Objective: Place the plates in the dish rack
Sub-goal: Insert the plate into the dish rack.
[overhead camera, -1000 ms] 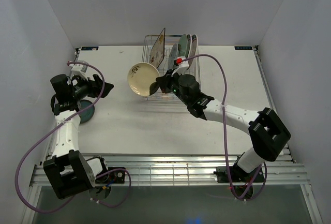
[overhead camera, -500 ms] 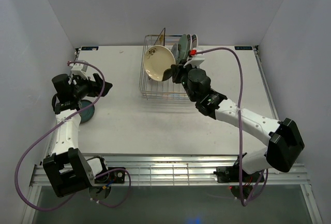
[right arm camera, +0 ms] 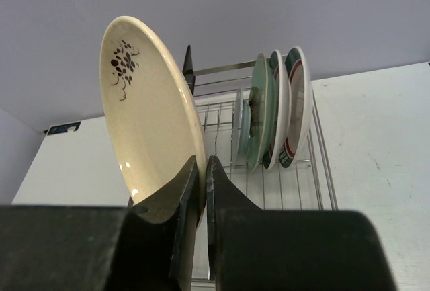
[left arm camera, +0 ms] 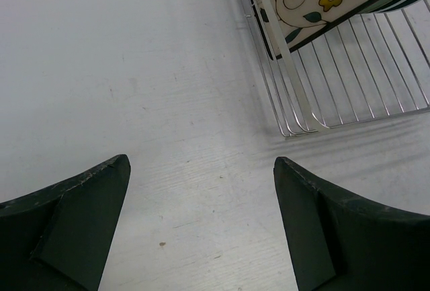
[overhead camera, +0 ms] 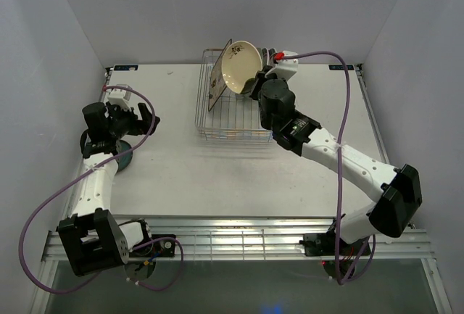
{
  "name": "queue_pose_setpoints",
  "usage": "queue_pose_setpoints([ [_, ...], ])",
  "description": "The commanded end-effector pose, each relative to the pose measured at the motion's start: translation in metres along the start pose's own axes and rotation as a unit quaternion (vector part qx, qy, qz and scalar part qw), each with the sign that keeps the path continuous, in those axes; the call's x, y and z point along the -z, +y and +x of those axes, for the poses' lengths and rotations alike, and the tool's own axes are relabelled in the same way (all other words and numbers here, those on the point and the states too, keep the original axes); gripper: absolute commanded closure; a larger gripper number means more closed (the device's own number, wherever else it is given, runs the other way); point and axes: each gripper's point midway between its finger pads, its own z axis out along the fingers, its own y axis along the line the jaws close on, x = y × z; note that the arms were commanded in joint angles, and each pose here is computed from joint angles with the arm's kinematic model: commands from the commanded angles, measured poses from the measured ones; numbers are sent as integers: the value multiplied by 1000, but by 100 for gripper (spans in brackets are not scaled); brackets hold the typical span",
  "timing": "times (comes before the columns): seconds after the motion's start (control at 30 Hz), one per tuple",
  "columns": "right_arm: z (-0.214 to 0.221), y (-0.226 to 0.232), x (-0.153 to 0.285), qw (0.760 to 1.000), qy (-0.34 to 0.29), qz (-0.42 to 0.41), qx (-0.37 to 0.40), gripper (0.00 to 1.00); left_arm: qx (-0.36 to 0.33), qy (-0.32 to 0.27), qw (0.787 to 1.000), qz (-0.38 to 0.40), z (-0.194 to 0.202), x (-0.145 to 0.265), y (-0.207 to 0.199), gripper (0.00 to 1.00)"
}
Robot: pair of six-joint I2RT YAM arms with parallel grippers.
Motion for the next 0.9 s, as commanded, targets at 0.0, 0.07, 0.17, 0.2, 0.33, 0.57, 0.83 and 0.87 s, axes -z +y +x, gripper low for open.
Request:
queue_pose_setpoints([
  [0.0, -29, -16, -7, 996, -38, 72, -32, 92, -20, -1, 1000, -23, 0, -1, 5, 2],
  [0.07, -28, -18, -10, 995, -41, 83, -33, 92, -21, 0, 999, -24, 1, -2, 4, 2],
  [0.17, -30, -22, -17, 992, -49, 114, -34, 92, -24, 2, 999, -26, 2, -3, 4, 2],
  [0.2, -30, -27, -18, 989, -54, 131, -32, 92, -24, 0, 999, -26, 1, -2, 5, 2],
  [0.33, -33, -31, -27, 983, -65, 168, -27, 92, -25, 1, 999, -26, 1, -2, 4, 2],
  [0.57, -24, -30, -52, 974, -69, 215, 16, 92, -28, 0, 999, -32, 1, -2, 5, 2],
  [0.83, -22, -21, -81, 964, -76, 247, 60, 92, -31, -2, 999, -36, 0, -1, 5, 2],
  [0.87, -14, -20, -85, 963, -73, 250, 69, 92, -31, -2, 999, -36, 0, -1, 5, 2],
])
